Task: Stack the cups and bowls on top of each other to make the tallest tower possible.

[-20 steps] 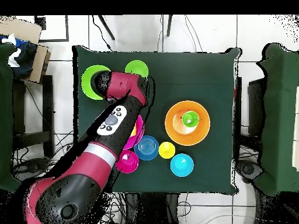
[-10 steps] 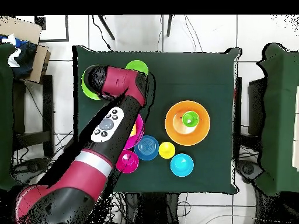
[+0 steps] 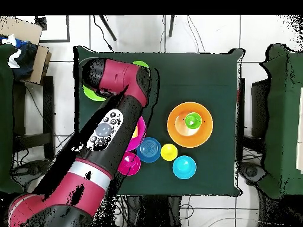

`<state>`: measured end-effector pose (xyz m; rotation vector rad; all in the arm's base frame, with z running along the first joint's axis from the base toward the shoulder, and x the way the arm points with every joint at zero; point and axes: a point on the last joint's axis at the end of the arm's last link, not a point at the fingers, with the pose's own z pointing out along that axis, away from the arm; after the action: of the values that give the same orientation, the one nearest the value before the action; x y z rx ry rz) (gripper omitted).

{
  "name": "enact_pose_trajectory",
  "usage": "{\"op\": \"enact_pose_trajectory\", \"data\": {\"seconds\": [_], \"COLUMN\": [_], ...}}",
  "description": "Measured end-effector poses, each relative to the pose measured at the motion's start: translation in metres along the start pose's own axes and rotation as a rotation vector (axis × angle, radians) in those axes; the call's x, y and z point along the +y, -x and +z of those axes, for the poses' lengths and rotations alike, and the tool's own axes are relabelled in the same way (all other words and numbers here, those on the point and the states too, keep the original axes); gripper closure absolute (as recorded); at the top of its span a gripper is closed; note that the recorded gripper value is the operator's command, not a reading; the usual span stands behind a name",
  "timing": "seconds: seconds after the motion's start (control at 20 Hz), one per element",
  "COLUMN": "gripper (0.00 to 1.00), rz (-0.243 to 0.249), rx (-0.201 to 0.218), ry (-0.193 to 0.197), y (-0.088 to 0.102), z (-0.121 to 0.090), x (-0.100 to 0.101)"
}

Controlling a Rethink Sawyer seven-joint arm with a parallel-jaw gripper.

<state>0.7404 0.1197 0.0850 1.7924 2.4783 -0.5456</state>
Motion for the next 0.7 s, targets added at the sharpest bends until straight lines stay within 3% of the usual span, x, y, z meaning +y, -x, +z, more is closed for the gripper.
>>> {"op": "enact_pose_trajectory", "data": {"seconds": [0.4, 0.7], "gripper": [0.00, 0.00], "rz": [0.007, 0.065], "rx": [0.014, 0.033], "ry": [-0.019, -0.016], "y": [-0.004, -0.011], "z": [0.001, 0.004], "x": [0.000, 0.003]}}
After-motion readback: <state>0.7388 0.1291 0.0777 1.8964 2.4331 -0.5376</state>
